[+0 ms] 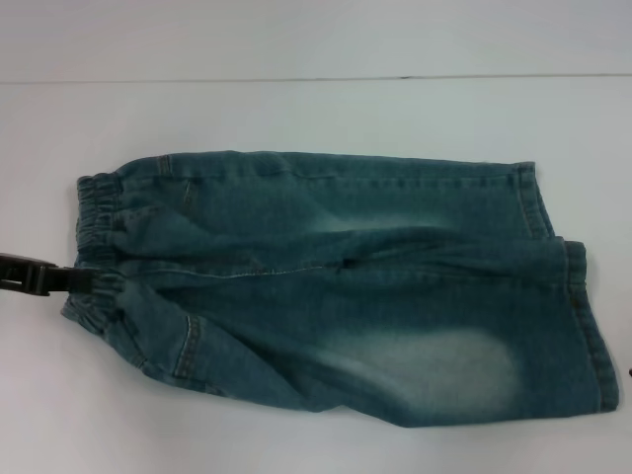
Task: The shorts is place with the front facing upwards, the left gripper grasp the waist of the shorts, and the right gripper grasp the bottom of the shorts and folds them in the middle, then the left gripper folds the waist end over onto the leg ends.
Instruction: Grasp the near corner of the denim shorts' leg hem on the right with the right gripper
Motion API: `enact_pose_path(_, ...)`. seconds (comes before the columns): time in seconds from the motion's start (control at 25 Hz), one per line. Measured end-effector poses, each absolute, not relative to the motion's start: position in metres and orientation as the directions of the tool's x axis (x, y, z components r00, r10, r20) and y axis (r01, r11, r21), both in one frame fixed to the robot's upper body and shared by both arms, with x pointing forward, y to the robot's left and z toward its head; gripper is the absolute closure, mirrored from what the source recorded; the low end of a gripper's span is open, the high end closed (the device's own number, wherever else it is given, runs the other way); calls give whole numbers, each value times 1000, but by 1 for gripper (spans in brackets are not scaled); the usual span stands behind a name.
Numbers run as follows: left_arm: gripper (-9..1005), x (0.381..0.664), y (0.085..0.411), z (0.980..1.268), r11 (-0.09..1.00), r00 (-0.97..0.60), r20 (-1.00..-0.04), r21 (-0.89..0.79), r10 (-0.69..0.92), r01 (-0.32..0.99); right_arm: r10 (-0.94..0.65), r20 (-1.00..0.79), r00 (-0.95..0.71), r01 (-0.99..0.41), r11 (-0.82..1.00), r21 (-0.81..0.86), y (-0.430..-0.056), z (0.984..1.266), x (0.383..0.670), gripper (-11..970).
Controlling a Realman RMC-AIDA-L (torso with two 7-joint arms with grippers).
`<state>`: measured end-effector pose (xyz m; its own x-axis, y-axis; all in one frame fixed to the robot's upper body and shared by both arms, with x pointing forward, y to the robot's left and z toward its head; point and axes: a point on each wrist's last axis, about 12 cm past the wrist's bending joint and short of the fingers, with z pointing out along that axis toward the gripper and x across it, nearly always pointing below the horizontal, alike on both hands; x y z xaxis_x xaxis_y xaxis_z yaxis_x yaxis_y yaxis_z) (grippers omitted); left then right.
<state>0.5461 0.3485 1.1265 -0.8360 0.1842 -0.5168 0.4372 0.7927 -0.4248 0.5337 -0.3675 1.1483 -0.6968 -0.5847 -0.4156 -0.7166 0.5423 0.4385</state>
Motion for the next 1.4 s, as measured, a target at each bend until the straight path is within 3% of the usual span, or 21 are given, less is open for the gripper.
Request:
enact_pose_path(0.64,967,544,348,1120,791,-846,-504,-441,173,424,-717,-202,-667,-724,558,406,-329,1117,548,256)
enact_pose_path(1.4,967,545,345,1119,787,-843,-508,-442,176,430,-751,-225,-621,-759,505,411,-305,1104,552,327)
